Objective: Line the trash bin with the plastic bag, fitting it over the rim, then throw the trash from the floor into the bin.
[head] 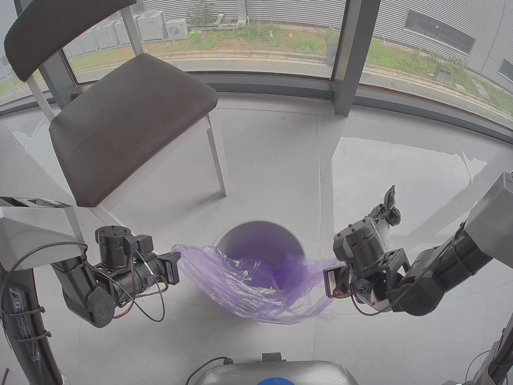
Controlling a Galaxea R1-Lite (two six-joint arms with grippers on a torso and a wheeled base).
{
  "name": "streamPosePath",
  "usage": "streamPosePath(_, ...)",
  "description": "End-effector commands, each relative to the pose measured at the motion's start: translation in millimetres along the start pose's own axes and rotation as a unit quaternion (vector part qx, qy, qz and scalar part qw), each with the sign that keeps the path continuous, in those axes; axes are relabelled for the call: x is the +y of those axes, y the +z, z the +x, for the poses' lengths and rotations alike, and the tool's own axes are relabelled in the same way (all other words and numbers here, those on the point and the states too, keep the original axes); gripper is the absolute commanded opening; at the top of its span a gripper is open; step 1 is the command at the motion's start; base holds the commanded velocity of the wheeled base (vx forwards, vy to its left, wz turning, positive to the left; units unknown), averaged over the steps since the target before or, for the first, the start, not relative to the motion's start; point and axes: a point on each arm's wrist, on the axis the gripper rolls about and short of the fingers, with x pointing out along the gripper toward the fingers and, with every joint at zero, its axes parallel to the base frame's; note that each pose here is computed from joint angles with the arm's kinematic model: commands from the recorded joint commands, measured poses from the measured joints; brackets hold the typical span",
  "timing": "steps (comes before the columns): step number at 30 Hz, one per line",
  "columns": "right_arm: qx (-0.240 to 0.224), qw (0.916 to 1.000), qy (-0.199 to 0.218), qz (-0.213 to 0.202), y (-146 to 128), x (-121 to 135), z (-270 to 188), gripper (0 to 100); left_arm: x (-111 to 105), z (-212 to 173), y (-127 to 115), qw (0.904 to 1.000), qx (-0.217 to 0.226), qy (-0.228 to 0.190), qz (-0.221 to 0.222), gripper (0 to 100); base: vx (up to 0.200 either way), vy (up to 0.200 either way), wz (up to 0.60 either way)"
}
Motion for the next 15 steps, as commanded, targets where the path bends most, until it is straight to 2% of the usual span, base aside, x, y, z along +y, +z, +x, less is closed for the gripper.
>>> streamPosePath(1,0.015,0.9993,0.012,-0.033,-19,-2,-21,0,5,-9,-5,0.9997,0.012,-0.002,0.02,0,0.0,0.0,0.0)
streamPosePath(8,0.023,0.9984,0.023,-0.047,-29,10,-20,0,5,-9,-16,0.9984,0.031,-0.01,0.046,0,0.0,0.0,0.0)
streamPosePath(13,0.025,0.9984,0.023,-0.045,-30,18,-10,0,5,2,-19,0.9985,0.005,-0.013,0.052,0,0.0,0.0,0.0)
streamPosePath(15,0.022,0.9989,0.022,-0.036,-28,21,-3,0,2,10,-27,0.9977,-0.025,-0.02,0.059,0,0.0,0.0,0.0)
